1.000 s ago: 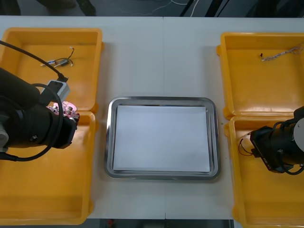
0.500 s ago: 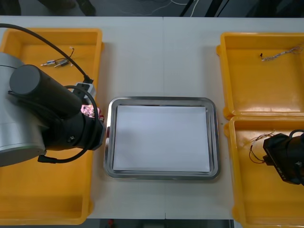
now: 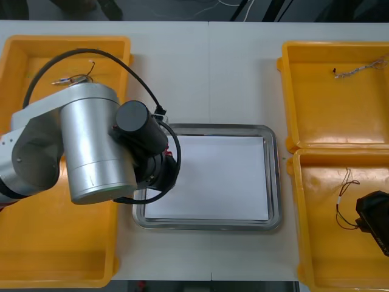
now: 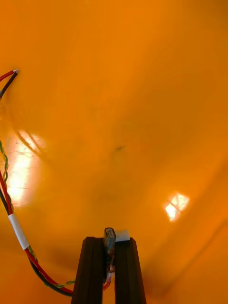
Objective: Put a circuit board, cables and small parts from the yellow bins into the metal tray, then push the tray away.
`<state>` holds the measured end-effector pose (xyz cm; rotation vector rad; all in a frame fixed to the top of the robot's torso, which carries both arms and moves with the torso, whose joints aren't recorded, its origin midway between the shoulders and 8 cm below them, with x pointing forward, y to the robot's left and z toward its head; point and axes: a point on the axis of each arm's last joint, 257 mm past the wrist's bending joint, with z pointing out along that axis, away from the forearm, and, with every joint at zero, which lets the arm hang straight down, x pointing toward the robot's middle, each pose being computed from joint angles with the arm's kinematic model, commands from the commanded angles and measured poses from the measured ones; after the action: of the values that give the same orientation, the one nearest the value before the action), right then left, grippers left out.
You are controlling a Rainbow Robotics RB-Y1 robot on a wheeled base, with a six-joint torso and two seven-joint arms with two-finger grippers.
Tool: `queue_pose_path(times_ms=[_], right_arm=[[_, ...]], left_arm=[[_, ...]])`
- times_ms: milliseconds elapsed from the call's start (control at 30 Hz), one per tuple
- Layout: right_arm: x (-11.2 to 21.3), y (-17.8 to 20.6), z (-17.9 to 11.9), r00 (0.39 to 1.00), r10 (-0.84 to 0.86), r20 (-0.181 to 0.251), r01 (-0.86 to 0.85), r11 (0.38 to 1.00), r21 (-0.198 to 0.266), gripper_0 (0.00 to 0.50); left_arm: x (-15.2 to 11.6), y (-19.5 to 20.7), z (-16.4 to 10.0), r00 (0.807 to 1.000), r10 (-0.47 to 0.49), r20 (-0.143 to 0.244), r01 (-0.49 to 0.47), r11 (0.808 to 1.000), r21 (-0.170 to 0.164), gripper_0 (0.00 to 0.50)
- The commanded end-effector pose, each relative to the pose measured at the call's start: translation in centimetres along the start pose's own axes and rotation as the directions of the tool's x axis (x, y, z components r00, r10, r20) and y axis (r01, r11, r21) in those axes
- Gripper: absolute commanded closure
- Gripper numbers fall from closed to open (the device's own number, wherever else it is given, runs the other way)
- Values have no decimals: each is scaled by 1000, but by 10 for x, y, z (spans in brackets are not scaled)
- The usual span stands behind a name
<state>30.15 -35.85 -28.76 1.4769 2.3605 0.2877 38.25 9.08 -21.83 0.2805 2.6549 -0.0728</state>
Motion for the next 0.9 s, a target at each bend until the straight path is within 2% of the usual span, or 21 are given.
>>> queue_pose_path(times_ms=[33, 233, 500, 633, 867, 900], right_arm=[[-18, -19, -14, 998, -50, 47, 49, 999, 16, 500], [-22, -31, -16, 998, -47, 47, 46, 998, 34, 500], [-25, -42, -16, 998, -40, 53, 38, 999, 39, 500], [-27, -43, -16, 998, -39, 55, 37, 999, 39, 500], [-25, -42, -16, 998, -37, 49, 36, 999, 36, 499], [-24, -42, -15, 998, -36, 49, 35, 999, 35, 482]], left_arm=[[-8, -34, 2, 996, -79, 33, 77, 996, 47, 500], [7, -45, 12, 997, -74, 22, 73, 996, 51, 500], [33, -45, 29, 997, -74, -25, 75, 997, 24, 500], [43, -43, 35, 996, -79, -35, 79, 997, 12, 500], [55, -47, 43, 996, -81, -47, 82, 996, 23, 500], [56, -49, 43, 995, -84, -49, 86, 996, 29, 500]])
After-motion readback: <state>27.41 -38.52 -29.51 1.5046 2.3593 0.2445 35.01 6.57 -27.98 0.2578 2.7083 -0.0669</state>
